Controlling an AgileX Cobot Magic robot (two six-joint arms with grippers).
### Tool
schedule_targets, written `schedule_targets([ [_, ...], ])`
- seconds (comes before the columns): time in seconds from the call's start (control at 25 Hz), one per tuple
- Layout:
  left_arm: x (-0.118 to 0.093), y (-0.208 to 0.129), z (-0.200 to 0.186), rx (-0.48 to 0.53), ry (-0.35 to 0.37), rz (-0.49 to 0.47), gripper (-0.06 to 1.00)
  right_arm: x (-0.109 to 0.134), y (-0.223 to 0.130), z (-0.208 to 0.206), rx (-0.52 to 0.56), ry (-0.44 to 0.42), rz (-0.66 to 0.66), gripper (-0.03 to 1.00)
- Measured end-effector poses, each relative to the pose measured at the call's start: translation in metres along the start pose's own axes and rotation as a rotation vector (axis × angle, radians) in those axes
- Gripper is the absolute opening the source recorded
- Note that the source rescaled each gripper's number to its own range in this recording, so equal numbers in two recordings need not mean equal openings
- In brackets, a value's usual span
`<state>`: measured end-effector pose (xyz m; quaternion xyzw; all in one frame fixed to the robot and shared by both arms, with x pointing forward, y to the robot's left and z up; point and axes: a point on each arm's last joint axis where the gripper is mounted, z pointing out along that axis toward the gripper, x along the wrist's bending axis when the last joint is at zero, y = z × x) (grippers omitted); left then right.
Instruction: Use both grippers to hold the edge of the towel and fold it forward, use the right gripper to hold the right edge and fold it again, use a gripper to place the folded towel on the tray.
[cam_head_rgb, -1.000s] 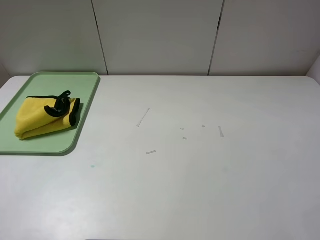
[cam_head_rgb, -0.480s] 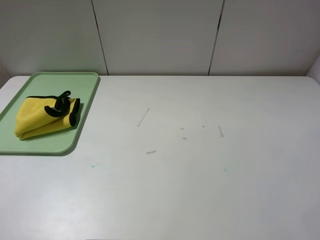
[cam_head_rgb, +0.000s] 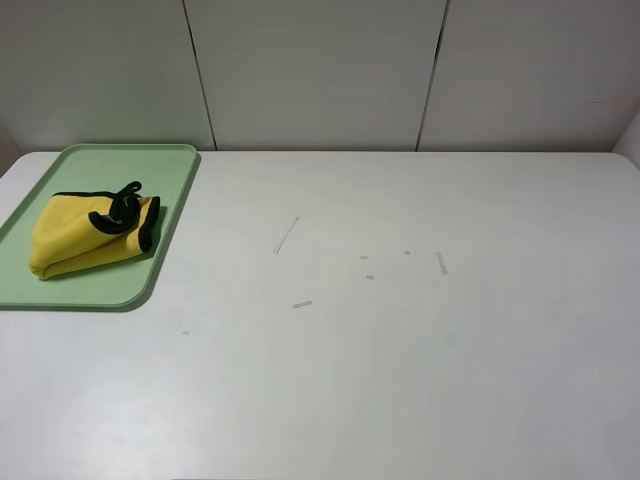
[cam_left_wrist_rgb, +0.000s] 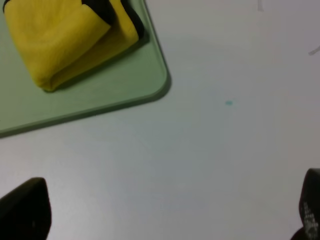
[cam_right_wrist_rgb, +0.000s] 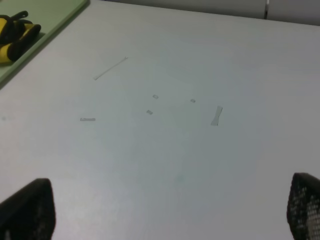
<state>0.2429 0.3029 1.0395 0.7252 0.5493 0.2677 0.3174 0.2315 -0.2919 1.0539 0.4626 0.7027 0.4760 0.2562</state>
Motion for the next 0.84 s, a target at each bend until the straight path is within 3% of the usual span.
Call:
schedule_targets([
  [0.32, 0.004, 0.0, 0.0, 0.001, 0.042, 0.015, 1.0, 0.0, 0.0, 0.0, 0.0, 0.0, 0.0, 1.0],
  [0.56, 0.003, -0.009, -0.01, -0.085, 0.111, -0.04, 1.0, 0.0, 0.0, 0.0, 0.0, 0.0, 0.0, 1.0],
  [0.84, 0.002, -0.01, -0.01, -0.087, 0.156, -0.087, 1.0, 0.0, 0.0, 0.0, 0.0, 0.0, 0.0, 1.0],
])
